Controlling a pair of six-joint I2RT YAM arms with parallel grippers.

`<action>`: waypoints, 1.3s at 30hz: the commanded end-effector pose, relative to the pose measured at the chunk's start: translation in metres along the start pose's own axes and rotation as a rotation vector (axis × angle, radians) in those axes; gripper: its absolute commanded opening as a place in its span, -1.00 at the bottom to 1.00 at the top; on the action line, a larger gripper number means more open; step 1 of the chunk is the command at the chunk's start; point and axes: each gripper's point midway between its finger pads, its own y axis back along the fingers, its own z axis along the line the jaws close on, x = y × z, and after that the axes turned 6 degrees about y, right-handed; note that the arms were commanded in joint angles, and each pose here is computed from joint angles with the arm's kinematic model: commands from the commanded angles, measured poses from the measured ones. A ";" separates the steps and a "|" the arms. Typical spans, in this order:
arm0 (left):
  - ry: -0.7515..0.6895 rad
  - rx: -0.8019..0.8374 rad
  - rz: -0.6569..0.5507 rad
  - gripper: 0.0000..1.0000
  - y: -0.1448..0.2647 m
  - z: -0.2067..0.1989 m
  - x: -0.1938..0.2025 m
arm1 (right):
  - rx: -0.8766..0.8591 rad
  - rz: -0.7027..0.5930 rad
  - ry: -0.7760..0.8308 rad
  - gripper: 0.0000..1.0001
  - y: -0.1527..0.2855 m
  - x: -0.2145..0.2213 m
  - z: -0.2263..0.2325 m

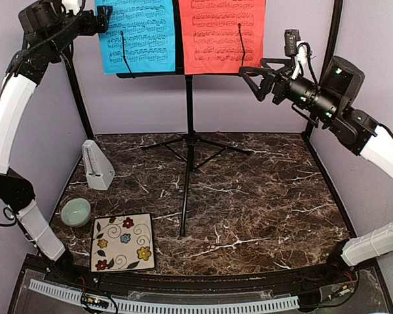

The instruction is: Set up the instrument practice props

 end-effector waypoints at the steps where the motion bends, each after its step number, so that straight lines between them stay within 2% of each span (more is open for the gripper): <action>1: 0.019 -0.026 -0.003 0.98 0.008 0.011 -0.009 | 0.004 -0.048 0.016 1.00 0.007 -0.014 0.002; 13: 0.055 -0.068 0.045 0.95 0.010 0.025 0.009 | 0.015 -0.050 0.022 1.00 0.011 -0.014 0.001; 22: 0.100 0.041 -0.010 0.97 0.031 0.010 -0.010 | 0.010 -0.052 0.021 1.00 0.012 -0.014 0.002; 27: 0.105 0.059 0.024 0.98 0.046 0.008 0.001 | 0.003 -0.054 0.016 1.00 0.011 -0.013 0.003; 33: 0.116 0.038 0.111 0.98 0.075 0.011 0.043 | 0.002 -0.055 0.016 1.00 0.011 -0.013 0.003; 36: 0.126 -0.014 0.213 0.98 0.088 0.018 0.086 | 0.001 -0.057 0.013 1.00 0.011 -0.014 0.003; 39: 0.157 -0.061 0.380 0.98 0.097 0.023 0.148 | -0.004 -0.056 0.008 1.00 0.011 -0.012 0.004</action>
